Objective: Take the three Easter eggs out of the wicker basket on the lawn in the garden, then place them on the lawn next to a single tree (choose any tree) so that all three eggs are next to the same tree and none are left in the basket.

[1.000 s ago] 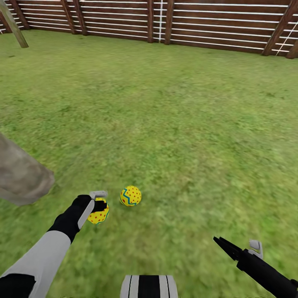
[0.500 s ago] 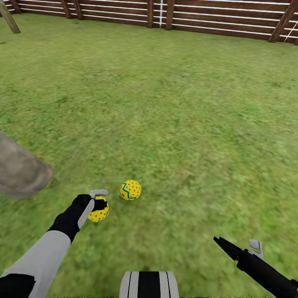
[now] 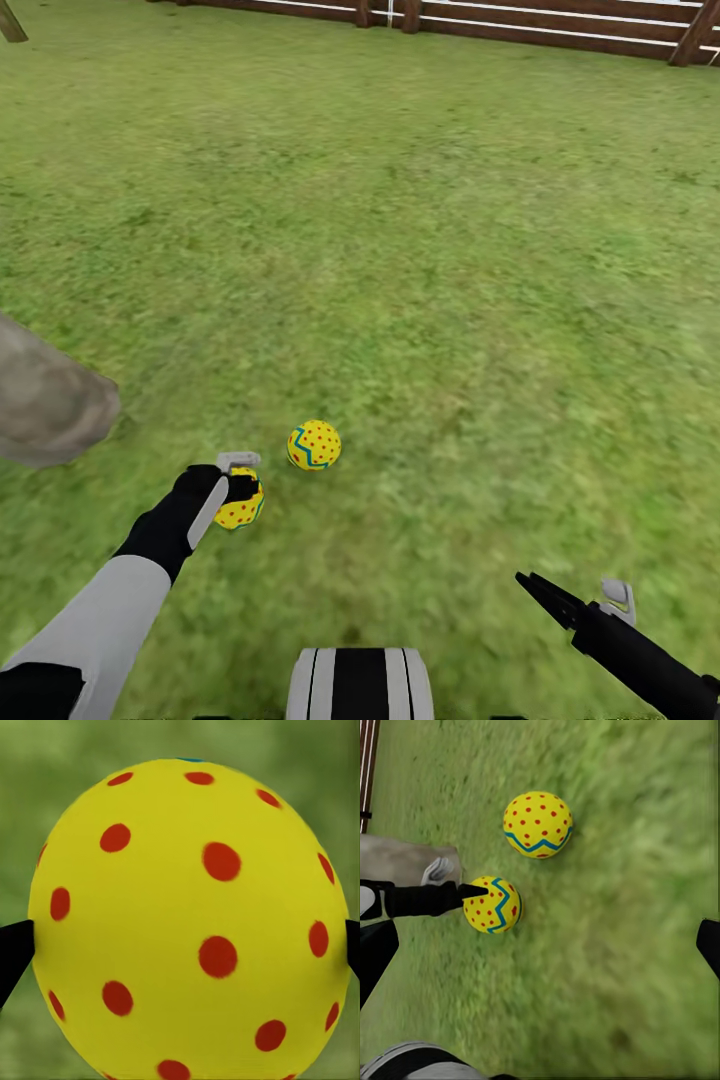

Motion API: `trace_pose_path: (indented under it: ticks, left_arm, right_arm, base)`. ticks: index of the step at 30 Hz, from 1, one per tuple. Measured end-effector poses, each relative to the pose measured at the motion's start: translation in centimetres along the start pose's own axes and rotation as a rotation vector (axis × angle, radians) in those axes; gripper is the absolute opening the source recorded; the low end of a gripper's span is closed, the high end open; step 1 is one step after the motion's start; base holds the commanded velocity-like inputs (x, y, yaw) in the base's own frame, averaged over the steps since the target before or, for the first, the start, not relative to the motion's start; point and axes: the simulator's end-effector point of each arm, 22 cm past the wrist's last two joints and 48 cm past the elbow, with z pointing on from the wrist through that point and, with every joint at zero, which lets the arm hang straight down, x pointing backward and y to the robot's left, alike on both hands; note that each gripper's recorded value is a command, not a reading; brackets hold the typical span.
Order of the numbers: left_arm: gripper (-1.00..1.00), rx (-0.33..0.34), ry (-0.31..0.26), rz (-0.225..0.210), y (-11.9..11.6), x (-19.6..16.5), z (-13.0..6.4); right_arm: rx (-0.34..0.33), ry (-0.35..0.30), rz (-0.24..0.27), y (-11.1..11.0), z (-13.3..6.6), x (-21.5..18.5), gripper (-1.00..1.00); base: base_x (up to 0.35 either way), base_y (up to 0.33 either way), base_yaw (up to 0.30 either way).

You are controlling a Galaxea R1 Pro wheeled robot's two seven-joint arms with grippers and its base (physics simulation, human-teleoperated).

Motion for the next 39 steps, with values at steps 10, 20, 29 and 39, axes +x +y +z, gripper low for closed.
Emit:
trace_pose_path:
  ticks: [10,20,29,39]
  left_arm:
    - [-1.00,-0.005,0.023,0.026,-0.1,0.0,0.1]
    - [-1.00,-0.005,0.027,0.031,-0.2,-0.1,0.1]
    - [-1.00,-0.005,0.027,0.031,-0.2,-0.1,0.1]
    - [1.00,-0.001,-0.036,0.012,-0.3,-1.3,0.3]
  right_arm:
    - [0.012,0.013,0.015,-0.8,0.3,0.6,1.00]
    - [0.015,0.017,0.018,-1.0,0.3,0.7,1.00]
    - [0.015,0.018,0.019,-1.0,0.3,0.7,1.00]
    - [0.016,0.017,0.018,-1.0,0.3,0.7,1.00]
  base:
    - [0.000,0.000,0.000]
    - [0.000,0.000,0.000]
    - [0.000,0.000,0.000]
    - [0.000,0.000,0.000]
